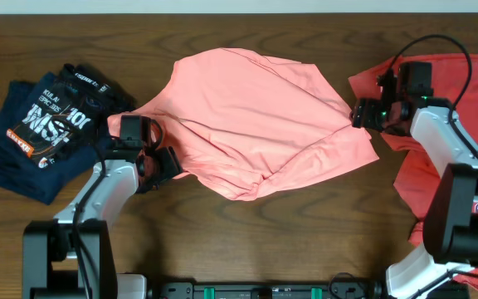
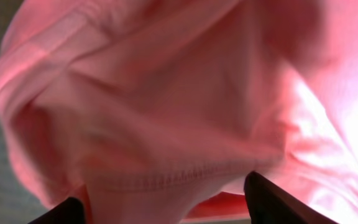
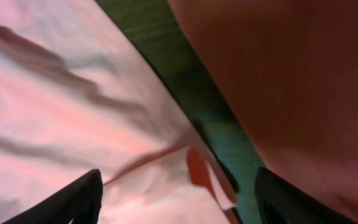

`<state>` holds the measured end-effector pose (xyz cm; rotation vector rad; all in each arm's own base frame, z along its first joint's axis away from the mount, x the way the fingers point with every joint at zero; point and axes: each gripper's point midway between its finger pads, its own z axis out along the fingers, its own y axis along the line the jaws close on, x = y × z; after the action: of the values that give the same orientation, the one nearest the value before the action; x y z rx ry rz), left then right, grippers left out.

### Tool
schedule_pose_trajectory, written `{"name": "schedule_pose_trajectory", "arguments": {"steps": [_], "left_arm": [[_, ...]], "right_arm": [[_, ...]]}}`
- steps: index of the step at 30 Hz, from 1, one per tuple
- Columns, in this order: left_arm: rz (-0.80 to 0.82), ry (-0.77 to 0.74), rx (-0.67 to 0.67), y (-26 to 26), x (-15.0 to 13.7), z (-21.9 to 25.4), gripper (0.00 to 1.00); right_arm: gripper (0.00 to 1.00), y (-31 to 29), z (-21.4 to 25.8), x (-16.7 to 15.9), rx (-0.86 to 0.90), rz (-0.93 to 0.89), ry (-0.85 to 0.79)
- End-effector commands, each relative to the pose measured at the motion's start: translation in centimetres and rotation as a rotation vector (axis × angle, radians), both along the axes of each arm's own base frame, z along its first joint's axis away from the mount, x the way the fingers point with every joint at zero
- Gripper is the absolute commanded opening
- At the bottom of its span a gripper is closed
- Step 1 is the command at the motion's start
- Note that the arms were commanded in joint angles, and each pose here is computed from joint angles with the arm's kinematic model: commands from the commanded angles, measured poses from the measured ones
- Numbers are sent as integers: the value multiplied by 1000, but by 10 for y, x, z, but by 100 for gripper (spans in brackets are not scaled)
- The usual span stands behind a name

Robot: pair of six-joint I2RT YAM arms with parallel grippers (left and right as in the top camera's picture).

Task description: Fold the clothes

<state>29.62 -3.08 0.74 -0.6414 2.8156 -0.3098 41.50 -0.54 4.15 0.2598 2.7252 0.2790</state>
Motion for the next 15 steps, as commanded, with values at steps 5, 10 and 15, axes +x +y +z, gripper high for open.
{"name": "schedule_pose_trajectory", "arguments": {"steps": [5, 10, 15], "left_arm": [[8, 23, 19, 3, -1, -12, 47], [8, 15, 19, 3, 1, -11, 40], [8, 11, 19, 3, 2, -11, 32]], "right_arm": [[54, -22, -2, 28, -72, -135, -85], [1, -26, 6, 48, -71, -130, -176], [1, -24, -17, 53, -103, -38, -169]]}}
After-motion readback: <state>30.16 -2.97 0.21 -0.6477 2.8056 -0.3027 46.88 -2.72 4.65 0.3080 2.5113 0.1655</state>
